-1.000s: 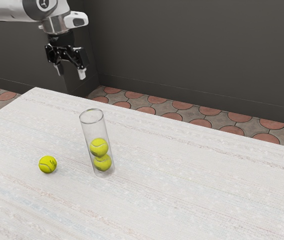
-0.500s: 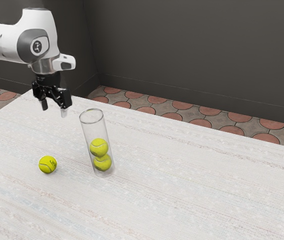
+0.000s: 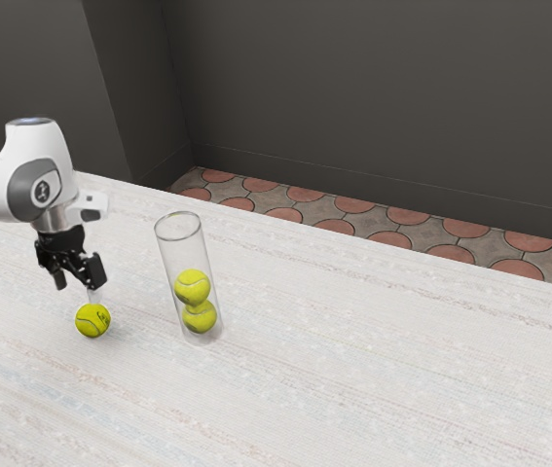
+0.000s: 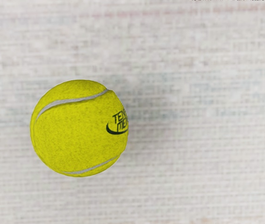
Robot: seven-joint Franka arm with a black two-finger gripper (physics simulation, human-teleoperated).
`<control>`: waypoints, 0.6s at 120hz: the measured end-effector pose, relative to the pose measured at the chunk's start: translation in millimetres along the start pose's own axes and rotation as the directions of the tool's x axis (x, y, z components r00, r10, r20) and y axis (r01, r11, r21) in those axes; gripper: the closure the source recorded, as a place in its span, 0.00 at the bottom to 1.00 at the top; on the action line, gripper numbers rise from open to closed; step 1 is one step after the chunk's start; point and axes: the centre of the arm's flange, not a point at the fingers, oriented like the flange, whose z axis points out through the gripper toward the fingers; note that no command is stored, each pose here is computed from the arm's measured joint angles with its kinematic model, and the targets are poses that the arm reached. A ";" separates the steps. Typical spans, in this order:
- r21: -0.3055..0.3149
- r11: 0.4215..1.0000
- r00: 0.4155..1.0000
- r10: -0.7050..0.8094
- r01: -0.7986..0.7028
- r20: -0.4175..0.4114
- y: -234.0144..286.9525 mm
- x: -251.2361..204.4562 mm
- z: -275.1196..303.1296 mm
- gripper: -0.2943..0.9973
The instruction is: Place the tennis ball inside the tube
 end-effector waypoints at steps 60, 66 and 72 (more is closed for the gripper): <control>0.064 0.996 0.997 0.061 -0.057 -0.056 -23.0 3.9 48.8 0.23; 0.058 0.997 0.997 0.056 -0.053 -0.053 -25.2 5.2 56.3 0.23; 0.053 0.997 0.997 0.054 -0.051 -0.050 -26.5 6.3 62.6 0.23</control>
